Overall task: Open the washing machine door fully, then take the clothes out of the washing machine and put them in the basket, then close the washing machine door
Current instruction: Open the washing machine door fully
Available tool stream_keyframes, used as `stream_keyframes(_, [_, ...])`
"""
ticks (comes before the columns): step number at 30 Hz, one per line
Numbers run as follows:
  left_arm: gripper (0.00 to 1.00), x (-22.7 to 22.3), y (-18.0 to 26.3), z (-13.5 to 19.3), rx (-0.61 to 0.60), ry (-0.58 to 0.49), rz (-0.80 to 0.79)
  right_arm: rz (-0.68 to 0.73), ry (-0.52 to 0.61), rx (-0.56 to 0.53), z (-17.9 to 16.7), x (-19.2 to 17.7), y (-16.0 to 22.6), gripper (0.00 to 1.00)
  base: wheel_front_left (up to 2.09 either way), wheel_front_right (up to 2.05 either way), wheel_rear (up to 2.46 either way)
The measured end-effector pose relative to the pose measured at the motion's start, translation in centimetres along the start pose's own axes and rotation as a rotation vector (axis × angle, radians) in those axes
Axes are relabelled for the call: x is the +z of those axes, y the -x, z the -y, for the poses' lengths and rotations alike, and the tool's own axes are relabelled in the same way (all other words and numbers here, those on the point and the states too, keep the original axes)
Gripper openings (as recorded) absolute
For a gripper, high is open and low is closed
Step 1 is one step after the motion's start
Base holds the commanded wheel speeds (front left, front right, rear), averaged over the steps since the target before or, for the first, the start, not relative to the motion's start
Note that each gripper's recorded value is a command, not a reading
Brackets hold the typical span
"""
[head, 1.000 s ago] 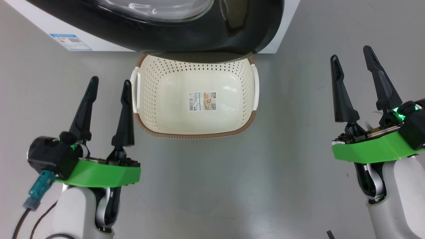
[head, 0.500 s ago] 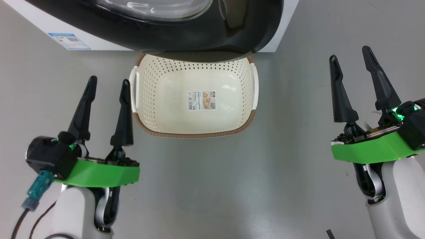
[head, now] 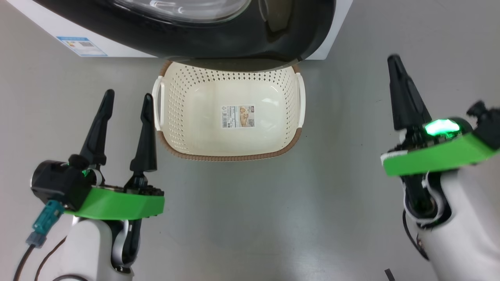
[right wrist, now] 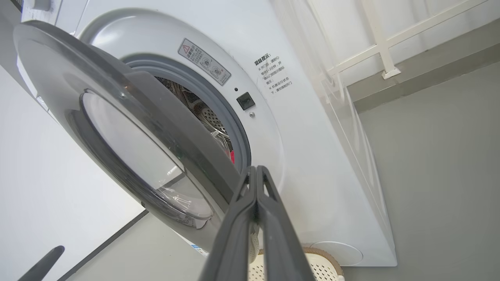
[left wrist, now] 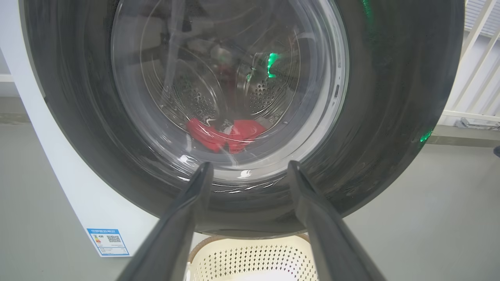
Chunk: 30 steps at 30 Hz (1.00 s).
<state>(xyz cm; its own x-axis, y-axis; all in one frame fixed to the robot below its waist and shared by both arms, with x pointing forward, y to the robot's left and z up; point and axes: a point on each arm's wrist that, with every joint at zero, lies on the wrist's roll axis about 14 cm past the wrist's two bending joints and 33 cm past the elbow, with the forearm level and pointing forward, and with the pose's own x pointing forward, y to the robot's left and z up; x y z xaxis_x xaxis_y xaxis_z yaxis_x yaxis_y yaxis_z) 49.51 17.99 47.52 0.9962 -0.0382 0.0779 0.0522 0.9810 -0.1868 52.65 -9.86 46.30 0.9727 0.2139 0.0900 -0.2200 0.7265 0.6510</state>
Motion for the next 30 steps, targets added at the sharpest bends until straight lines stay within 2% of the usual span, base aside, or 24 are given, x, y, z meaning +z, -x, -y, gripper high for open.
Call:
stream_keyframes(10, [1.0, -0.4, 0.3, -0.6, 0.013, -0.01, -0.013, -0.02, -0.431, 0.112, -3.2, 3.1, -6.2, 0.0, 0.0, 0.0, 0.0])
stream_keyframes(21, [1.0, -0.7, 0.8, -1.2, 0.027, -0.016, -0.027, -0.333, -0.862, 0.253, -7.1, 2.1, -10.5, 0.0, 0.0, 0.0, 0.0])
stream_keyframes(23, [1.0, -0.6, 0.9, -1.3, 0.03, -0.017, -0.028, -0.393, -0.908, 0.288, -7.9, 2.0, -10.9, 0.0, 0.0, 0.0, 0.0])
stream_keyframes(26, [1.0, -0.6, 1.0, -1.5, 0.036, -0.015, -0.029, -0.451, -0.918, 0.32, -8.6, 1.9, -11.2, 0.0, 0.0, 0.0, 0.0])
stream_keyframes(30, [1.0, -0.8, 1.2, -1.9, 0.051, -0.025, -0.036, -0.573, -0.891, 0.365, -9.4, 1.0, -11.3, 0.0, 0.0, 0.0, 0.0])
